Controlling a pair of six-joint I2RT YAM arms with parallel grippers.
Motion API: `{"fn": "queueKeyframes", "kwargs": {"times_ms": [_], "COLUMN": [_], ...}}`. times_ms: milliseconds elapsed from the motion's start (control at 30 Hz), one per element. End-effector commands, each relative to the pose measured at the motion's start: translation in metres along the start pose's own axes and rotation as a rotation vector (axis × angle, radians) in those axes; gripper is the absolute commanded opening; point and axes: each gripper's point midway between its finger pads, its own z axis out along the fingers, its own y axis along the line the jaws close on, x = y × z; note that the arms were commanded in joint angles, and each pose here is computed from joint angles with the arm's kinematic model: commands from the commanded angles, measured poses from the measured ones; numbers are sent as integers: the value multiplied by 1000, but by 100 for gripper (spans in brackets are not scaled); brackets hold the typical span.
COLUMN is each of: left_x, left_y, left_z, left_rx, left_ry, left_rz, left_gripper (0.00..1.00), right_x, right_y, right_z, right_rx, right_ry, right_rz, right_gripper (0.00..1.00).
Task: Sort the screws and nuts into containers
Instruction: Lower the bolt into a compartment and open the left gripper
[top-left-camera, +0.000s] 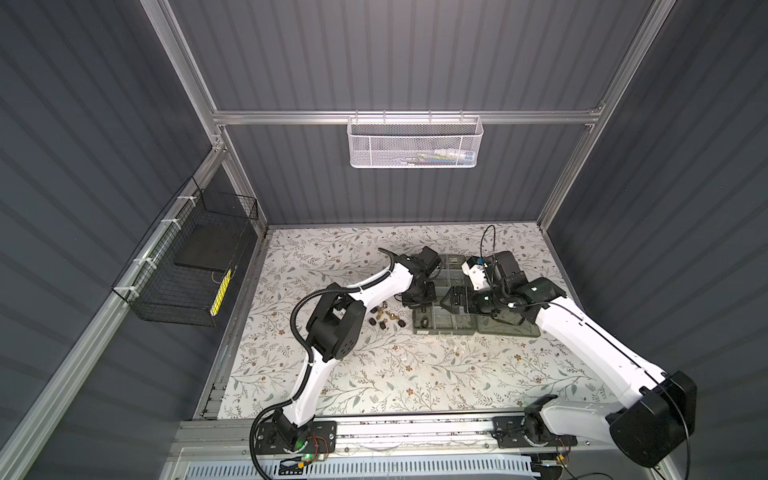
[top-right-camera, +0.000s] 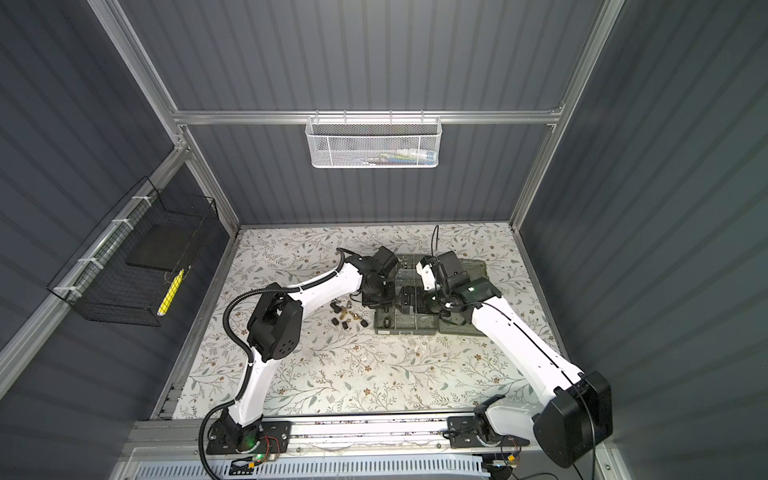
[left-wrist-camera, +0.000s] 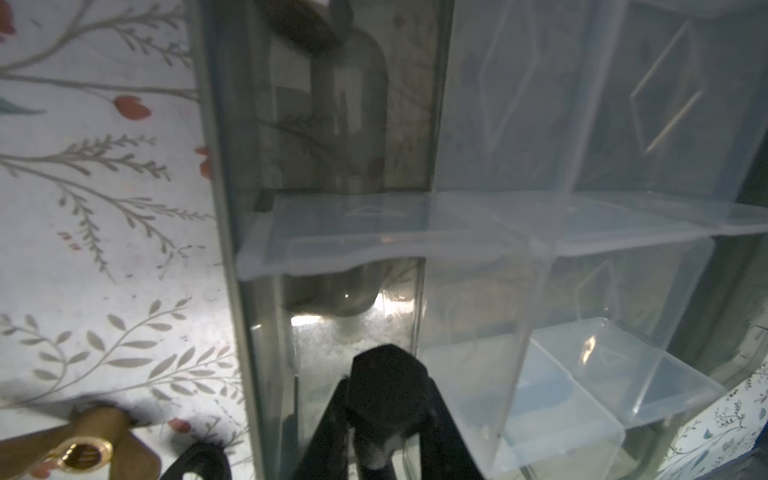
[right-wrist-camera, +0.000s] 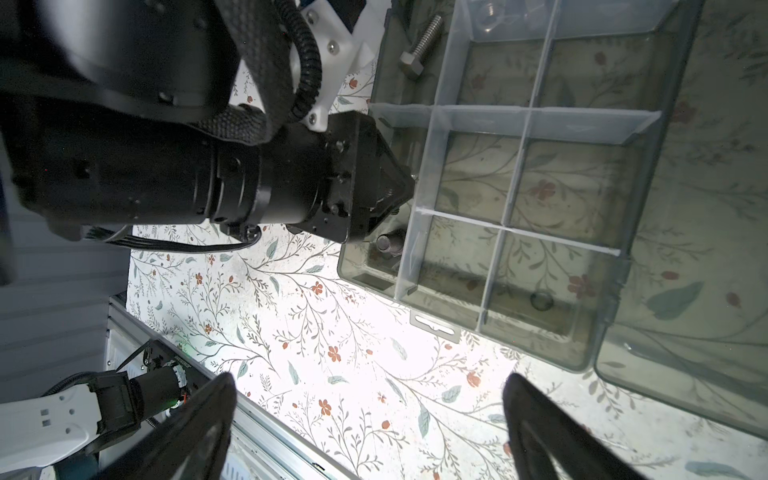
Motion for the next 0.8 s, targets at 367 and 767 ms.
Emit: {"fn": "queueKeyframes", "kwargs": {"times_ms": [367,767], "left_x": [2,2], "left_y": [-4,-5], "left_z": [1,-2], "left_rx": [18,20], "left_ry": [18,20], "left_rz": [-8,-6], "left_gripper": [20,40], "right_x": [0,0], "right_y": [-3,-5], "right_z": [1,1], "right_rx": [0,-1], "right_ry": [-2,-2], "right_rz": [12,17], "right_gripper": [99,99]}}
